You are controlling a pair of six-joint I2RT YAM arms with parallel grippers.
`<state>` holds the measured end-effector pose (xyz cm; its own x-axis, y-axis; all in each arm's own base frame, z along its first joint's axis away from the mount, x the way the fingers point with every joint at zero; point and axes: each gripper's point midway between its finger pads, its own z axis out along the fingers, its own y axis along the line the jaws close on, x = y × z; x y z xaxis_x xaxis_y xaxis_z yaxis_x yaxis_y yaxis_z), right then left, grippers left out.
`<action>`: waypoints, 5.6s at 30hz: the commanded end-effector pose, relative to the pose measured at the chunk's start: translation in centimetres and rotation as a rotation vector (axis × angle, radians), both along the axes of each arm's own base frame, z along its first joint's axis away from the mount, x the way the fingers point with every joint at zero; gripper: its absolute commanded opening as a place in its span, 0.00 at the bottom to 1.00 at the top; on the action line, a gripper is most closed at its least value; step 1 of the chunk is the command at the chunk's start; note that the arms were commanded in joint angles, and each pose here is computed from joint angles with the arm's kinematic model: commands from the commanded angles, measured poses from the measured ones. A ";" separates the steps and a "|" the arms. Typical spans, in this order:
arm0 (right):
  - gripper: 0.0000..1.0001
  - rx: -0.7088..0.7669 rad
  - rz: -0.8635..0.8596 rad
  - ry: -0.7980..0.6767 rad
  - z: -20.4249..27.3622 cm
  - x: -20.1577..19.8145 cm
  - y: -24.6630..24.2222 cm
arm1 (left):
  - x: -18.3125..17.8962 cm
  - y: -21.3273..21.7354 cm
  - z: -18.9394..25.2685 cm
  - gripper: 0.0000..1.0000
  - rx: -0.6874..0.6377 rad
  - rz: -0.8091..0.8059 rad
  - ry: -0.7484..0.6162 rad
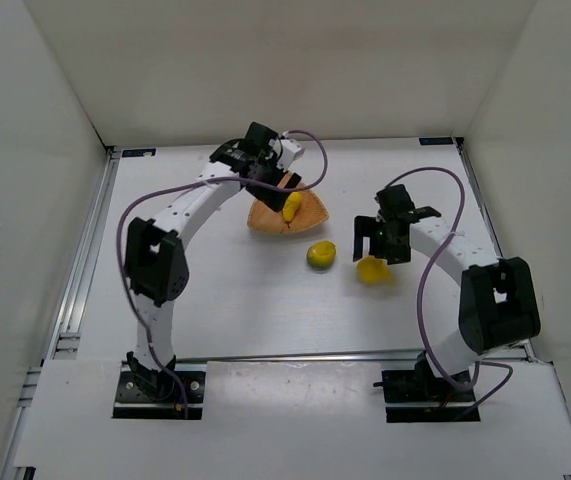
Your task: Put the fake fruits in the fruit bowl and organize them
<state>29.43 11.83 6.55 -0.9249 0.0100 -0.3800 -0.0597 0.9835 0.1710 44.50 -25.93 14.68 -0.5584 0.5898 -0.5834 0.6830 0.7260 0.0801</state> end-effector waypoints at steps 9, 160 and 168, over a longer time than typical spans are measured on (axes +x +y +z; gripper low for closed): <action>0.85 -0.094 -0.088 0.107 -3.9 0.3 0.9 | -7.9 14.0 3.1 1.00 0.075 0.262 -0.041; 1.00 -0.059 -0.521 -0.370 9.7 -5.6 -12.0 | -15.5 35.5 3.9 1.00 -0.319 1.172 -0.082; 1.00 -0.069 -0.519 -0.340 8.4 -6.8 -12.0 | -16.8 35.7 3.2 1.00 -0.269 1.186 -0.062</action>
